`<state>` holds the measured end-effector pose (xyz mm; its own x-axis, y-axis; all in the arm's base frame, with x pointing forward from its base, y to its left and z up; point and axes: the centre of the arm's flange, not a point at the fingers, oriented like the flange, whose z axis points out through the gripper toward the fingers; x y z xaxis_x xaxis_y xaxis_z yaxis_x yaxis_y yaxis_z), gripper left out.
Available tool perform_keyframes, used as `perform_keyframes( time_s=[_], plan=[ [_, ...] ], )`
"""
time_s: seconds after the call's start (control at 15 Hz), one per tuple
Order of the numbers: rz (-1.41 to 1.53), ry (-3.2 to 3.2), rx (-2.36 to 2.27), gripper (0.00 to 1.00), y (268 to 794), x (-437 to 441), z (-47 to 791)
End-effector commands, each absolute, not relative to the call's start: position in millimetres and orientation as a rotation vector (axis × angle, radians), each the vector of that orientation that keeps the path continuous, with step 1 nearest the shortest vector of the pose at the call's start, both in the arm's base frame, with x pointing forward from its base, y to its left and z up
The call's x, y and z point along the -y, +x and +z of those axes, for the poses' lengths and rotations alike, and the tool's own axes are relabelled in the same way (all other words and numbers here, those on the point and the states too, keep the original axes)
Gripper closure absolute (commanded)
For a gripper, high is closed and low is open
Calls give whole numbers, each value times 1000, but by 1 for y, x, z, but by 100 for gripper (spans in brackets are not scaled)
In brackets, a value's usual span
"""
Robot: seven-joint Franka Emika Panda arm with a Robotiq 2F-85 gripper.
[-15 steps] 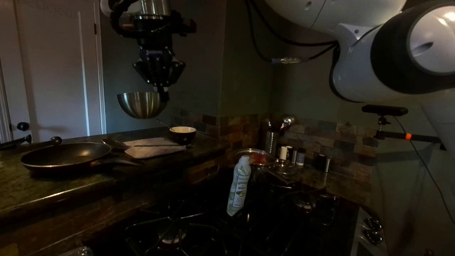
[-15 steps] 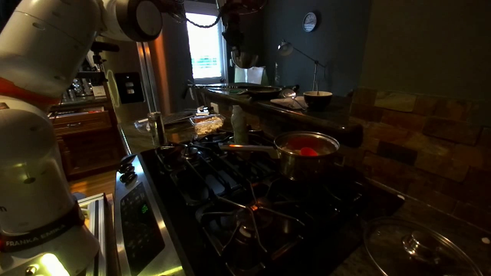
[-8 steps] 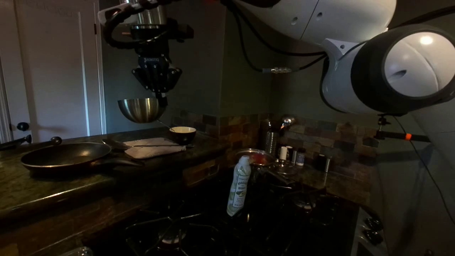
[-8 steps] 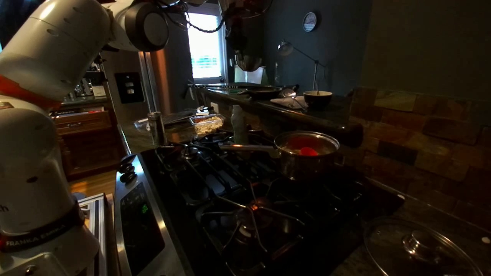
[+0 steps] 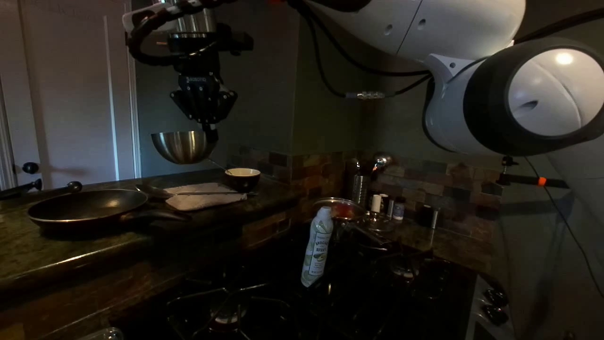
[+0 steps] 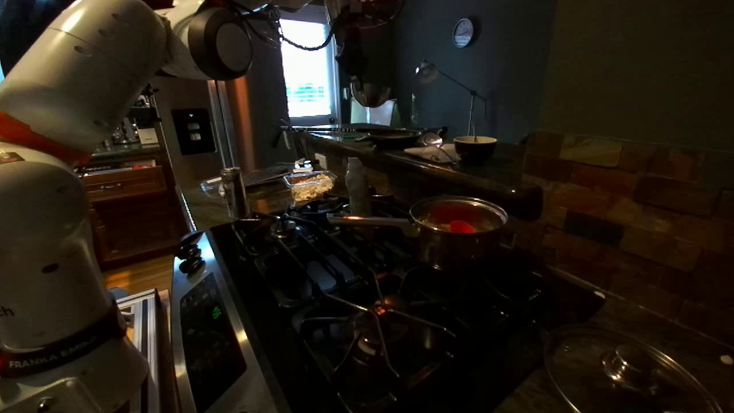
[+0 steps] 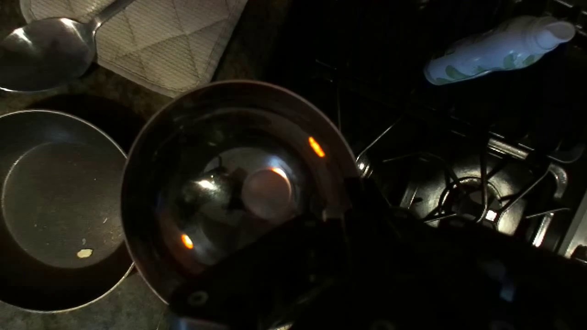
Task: Pick up the bowl on the counter and put it into the pan
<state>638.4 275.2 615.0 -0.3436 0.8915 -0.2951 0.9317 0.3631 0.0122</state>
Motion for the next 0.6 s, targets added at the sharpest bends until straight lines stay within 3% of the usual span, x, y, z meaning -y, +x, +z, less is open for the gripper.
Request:
perform_keyframes(
  time_s=[0.0, 0.53],
  plan=[
    [-231, 1626, -2375, 99, 638, -275, 615],
    [-192, 1531, -2239, 99, 672, -317, 629]
  ],
)
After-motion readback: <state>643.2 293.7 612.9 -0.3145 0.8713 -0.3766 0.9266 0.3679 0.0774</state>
